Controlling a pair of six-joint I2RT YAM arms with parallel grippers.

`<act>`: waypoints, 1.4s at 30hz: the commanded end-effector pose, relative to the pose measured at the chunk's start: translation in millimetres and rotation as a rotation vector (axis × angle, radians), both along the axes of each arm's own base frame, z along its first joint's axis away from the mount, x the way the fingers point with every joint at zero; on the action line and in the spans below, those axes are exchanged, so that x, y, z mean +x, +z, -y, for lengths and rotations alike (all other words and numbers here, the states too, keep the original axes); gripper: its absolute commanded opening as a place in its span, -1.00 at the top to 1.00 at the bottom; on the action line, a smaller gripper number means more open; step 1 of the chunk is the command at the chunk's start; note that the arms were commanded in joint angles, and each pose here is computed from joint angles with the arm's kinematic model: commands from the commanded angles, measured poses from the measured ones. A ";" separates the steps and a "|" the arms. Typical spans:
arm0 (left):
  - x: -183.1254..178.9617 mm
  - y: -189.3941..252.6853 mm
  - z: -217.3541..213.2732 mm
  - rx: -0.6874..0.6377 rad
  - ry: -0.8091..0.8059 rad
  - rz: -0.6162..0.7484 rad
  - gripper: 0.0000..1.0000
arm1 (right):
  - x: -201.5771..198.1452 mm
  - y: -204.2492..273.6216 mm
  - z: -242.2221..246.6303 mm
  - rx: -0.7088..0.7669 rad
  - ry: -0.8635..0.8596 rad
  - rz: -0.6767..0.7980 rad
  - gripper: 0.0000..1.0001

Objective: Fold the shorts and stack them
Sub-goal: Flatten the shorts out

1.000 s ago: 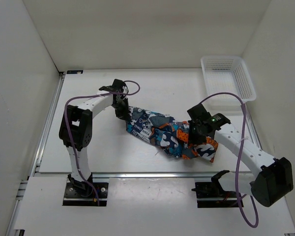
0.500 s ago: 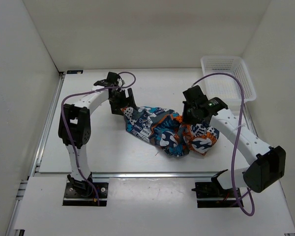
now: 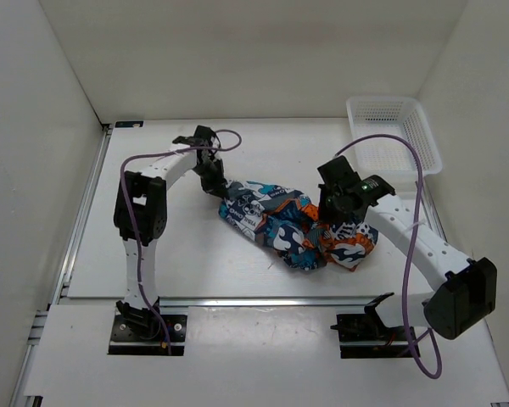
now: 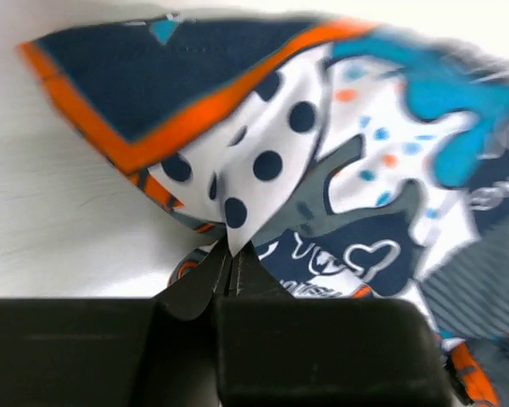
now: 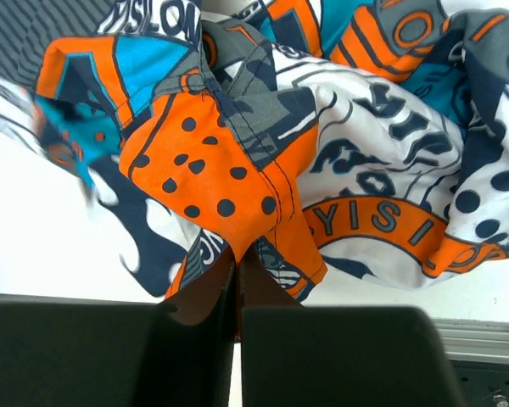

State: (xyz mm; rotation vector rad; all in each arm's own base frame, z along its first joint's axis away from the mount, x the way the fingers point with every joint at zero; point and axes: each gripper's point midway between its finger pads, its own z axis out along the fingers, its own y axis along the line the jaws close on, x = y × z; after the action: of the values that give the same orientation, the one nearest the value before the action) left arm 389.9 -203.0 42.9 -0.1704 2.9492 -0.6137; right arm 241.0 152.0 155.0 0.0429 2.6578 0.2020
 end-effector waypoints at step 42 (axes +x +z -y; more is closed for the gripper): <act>-61.8 291.0 -11.1 -0.129 -0.133 0.731 -0.42 | 72.6 60.6 59.5 0.107 -0.129 0.236 -0.57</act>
State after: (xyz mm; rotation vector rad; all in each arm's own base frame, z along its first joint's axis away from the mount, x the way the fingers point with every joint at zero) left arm 322.0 -204.6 358.9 0.2544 2.1672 -0.7756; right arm 321.3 63.0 238.4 0.3091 2.3236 0.2413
